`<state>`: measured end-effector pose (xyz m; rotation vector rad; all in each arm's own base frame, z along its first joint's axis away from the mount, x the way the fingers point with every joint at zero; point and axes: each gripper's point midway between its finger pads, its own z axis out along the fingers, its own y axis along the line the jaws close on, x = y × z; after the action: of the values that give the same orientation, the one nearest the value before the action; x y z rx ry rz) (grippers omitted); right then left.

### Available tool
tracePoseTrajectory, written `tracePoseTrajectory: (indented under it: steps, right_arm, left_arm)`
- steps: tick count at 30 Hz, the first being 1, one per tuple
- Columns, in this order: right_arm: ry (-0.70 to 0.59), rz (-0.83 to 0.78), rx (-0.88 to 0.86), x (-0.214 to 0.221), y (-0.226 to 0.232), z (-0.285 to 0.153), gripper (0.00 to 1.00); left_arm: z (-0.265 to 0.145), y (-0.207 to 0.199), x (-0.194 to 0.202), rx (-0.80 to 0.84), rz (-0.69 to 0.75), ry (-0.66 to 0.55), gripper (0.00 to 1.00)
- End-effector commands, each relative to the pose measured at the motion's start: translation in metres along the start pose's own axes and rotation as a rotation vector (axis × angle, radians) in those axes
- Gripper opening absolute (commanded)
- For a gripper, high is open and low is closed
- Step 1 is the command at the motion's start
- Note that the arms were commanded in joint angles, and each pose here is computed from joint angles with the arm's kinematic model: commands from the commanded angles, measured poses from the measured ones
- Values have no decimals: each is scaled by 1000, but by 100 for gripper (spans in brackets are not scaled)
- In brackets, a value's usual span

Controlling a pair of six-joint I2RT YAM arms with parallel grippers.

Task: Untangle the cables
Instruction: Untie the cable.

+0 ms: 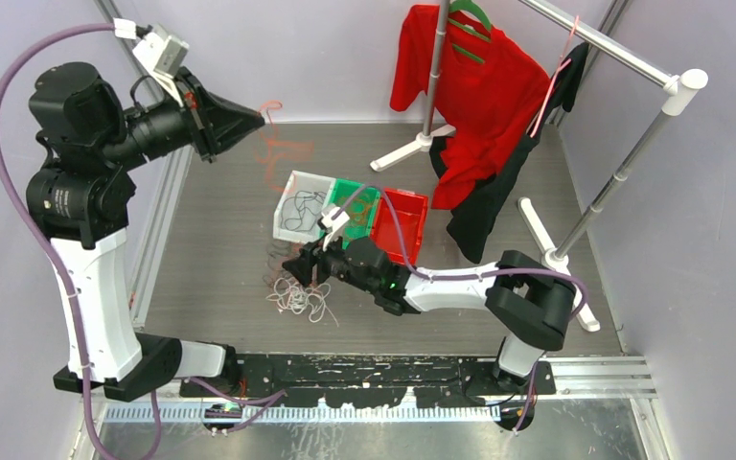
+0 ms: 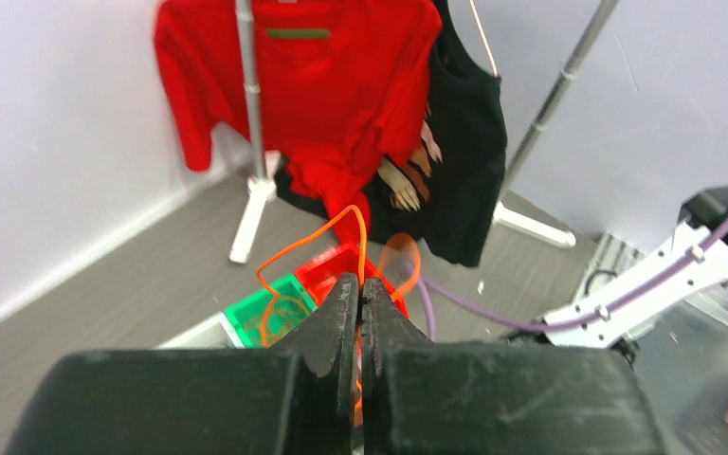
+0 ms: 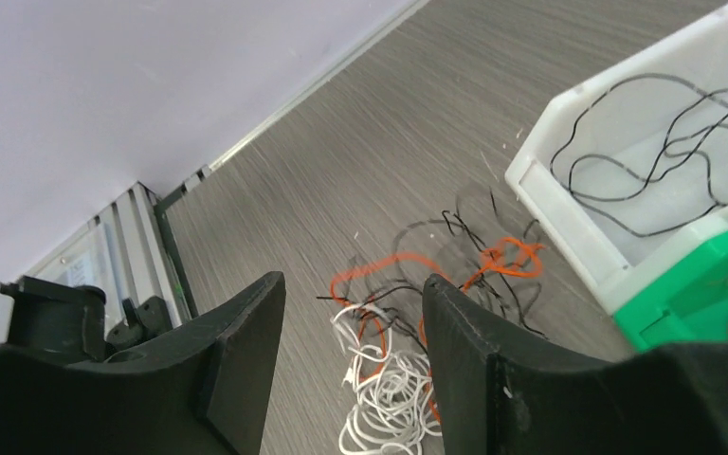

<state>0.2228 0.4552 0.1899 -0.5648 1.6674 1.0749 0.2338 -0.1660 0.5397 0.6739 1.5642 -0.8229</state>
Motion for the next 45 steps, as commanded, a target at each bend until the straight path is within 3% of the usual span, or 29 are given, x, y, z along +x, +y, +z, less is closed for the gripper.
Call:
tracePoseTrajectory:
  steps: [1,9,14,22,30,36,45]
  right_arm:
    - [-43,9,10,7,3,2,61]
    - [10,26,11,40,2,-2,63]
    - [-15,17,24,18,4,-21,69]
    - [-102,-2,193,-45,-21,-65,71]
    - [-278,87,471,-100,-97,-118,69]
    - [-256,25,657,-102,-137,-143,70]
    - [-297,47,800,-97,-172,-177,70]
  left_arm:
    - [-10,-5,-63,-52,114,-214,0]
    - [-30,-24,-116,-60,200,-386,0]
    - [-24,-24,-104,-29,150,-357,0]
    - [4,9,-18,-51,14,-180,0]
    - [60,35,89,-60,-115,46,0]
    - [103,53,145,-61,-113,191,0]
    - [151,79,190,-49,-92,290,0]
